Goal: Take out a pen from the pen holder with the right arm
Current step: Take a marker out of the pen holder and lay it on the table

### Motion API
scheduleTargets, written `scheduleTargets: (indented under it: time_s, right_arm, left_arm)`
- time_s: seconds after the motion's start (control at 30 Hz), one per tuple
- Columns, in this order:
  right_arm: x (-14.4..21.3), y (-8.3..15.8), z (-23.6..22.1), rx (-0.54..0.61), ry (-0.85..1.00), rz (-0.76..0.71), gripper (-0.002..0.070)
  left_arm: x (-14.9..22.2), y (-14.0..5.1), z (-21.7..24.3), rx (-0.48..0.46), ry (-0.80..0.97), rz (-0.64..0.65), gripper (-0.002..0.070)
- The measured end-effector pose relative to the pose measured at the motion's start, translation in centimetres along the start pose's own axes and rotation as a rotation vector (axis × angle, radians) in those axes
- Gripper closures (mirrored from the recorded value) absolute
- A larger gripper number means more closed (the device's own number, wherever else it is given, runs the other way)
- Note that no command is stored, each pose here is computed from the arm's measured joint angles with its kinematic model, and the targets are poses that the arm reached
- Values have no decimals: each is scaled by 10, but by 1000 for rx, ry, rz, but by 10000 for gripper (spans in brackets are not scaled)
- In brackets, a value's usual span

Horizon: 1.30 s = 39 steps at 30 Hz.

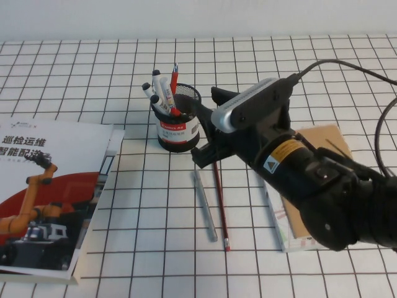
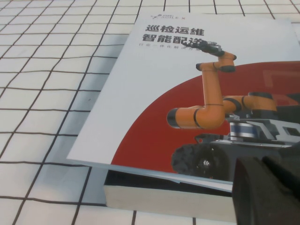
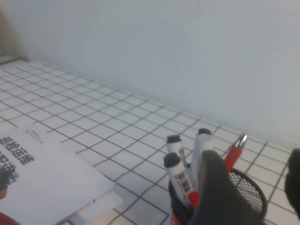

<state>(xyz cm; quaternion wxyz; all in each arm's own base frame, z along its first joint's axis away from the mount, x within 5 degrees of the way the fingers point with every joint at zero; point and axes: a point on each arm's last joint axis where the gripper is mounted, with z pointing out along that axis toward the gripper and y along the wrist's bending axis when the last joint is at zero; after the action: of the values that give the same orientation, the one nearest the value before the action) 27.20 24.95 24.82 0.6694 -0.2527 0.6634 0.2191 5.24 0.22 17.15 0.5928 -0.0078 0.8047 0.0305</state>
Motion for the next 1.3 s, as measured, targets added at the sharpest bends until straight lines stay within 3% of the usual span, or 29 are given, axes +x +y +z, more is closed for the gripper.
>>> scheduleTargets:
  time_s: [0.1,0.27,0.77,0.97,1.3]
  right_arm:
    - [11,4,8,-30,-71,-23,353]
    - [33,10,16,-67,-102,-57,322]
    - [65,18,48,-117,-89,-93,328]
    - [73,12,64,-109,-60,-103,367]
    - [75,2,79,-92,-51,-113,376]
  left_arm:
    - [0,0,0,0,0,0,678]
    - [0,0,0,0,0,0,678]
    - [0,0,0,0,0,0,678]
    - [0,0,0,0,0,0,678]
    - [0,0,0,0,0,0,678]
